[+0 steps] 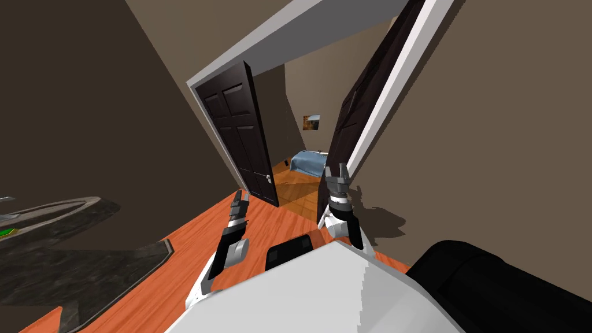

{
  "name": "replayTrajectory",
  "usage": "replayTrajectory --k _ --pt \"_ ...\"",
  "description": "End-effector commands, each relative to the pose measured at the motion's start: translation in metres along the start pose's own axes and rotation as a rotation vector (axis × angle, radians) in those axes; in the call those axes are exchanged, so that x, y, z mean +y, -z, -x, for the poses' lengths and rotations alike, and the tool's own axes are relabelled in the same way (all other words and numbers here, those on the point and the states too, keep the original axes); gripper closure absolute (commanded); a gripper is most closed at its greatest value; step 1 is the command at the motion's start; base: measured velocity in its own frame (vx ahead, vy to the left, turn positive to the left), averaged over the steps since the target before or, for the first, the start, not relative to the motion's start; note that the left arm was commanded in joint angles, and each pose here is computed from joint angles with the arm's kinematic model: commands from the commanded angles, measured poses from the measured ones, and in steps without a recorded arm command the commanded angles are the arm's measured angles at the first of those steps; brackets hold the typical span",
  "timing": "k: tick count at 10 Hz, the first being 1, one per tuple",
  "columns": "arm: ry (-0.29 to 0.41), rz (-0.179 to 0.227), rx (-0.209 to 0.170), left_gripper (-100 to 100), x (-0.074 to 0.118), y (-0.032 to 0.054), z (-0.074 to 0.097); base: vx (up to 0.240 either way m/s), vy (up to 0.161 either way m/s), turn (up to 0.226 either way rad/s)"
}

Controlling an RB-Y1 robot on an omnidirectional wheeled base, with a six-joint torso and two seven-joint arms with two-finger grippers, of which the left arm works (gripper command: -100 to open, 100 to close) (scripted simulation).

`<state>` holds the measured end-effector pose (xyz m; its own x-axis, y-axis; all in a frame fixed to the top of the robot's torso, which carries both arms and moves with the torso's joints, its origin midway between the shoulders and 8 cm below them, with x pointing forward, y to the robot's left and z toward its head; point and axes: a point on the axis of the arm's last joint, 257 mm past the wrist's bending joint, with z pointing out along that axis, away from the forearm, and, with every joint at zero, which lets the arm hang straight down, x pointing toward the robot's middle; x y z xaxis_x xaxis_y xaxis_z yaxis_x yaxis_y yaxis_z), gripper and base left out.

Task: Push the door open

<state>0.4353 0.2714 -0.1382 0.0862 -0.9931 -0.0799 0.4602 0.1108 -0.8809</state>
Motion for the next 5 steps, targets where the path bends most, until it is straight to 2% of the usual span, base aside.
replayTrajectory --k 1,5 --pt "0.008 0.021 0.008 -100 0.014 0.0012 -0.005 0.072 0.110 -0.122" --pt "0.027 0.074 0.027 -100 0.048 0.0044 -0.016 0.066 0.119 -0.131"
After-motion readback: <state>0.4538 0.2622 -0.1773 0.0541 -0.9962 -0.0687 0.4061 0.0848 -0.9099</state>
